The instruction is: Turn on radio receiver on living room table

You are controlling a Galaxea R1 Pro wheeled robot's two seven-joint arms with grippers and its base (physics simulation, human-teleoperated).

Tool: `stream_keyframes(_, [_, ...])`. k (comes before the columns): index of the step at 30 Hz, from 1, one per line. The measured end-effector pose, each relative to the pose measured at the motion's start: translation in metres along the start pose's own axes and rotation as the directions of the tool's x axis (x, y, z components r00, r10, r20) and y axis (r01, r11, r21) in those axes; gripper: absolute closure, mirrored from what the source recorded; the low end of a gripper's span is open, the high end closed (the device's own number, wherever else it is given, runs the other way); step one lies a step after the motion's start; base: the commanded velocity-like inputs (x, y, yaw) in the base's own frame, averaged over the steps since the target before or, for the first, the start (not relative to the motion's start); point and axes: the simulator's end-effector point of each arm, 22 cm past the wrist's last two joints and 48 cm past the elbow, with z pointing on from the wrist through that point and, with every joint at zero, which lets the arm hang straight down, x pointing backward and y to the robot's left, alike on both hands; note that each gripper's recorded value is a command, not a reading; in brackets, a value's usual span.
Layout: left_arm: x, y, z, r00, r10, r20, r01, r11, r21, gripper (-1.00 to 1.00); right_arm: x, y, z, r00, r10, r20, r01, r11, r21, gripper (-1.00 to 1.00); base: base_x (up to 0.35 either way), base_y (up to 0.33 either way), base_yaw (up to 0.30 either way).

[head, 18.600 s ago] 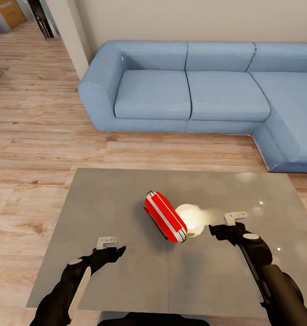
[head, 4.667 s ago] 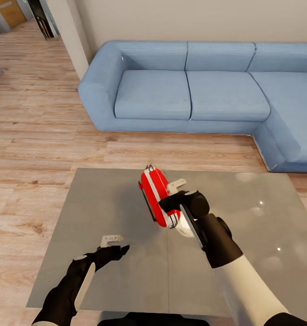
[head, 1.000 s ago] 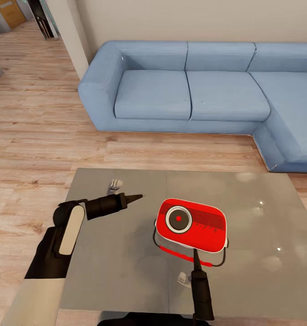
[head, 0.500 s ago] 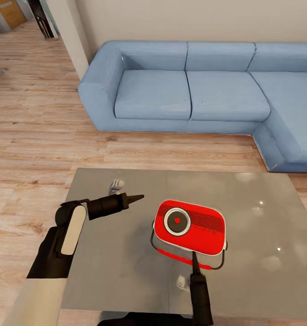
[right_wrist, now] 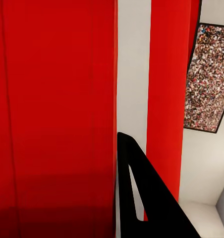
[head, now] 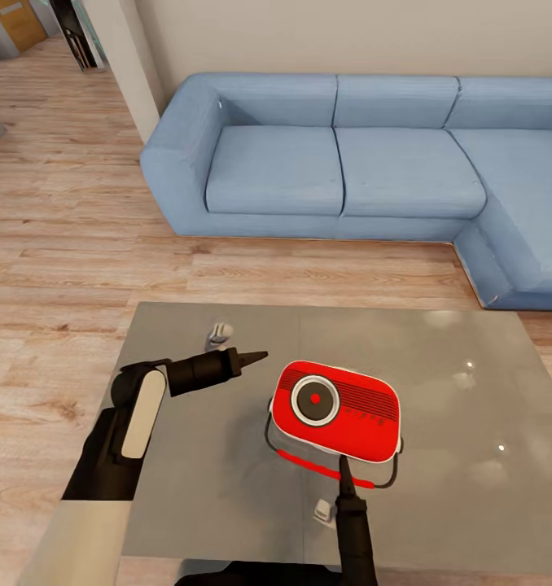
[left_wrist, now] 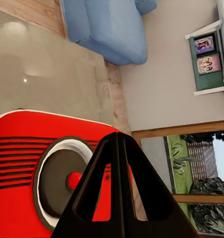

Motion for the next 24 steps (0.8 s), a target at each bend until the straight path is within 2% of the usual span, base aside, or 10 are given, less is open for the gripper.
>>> stream_keyframes(8, [0.008,0.006,0.006,1.000,-0.027,-0.014,0.027,1.000,-0.004,1.00,-0.007,-0.003,0.000,1.000,0.011,-0.006,-0.011,1.000,0.001,1.00,0.000,0.000,0.000])
stream_keyframes(14, [0.029,-0.013,0.029,0.997,-0.006,-0.077,0.008,1.000,0.024,1.00,-0.009,-0.002,-0.001,1.000,0.012,-0.008,-0.012,1.000,-0.006,1.00,0.000,0.000,0.000])
stream_keyframes(17, [0.040,-0.011,0.041,0.994,0.000,-0.106,-0.001,1.000,-0.009,1.00,-0.019,-0.005,0.000,1.000,0.025,-0.010,-0.025,1.000,-0.008,1.00,0.000,0.000,0.000])
stream_keyframes(20, [0.043,-0.008,0.043,0.994,-0.005,-0.114,0.002,1.000,-0.021,1.00,-0.020,-0.005,-0.001,1.000,0.027,-0.013,-0.027,1.000,-0.011,1.00,0.000,0.000,0.000])
stream_keyframes(24, [0.052,-0.001,0.046,0.991,-0.026,-0.131,0.022,0.999,-0.035,1.00,-0.020,-0.005,0.000,0.999,0.028,-0.015,-0.028,1.000,-0.012,1.00,0.000,0.000,0.000])
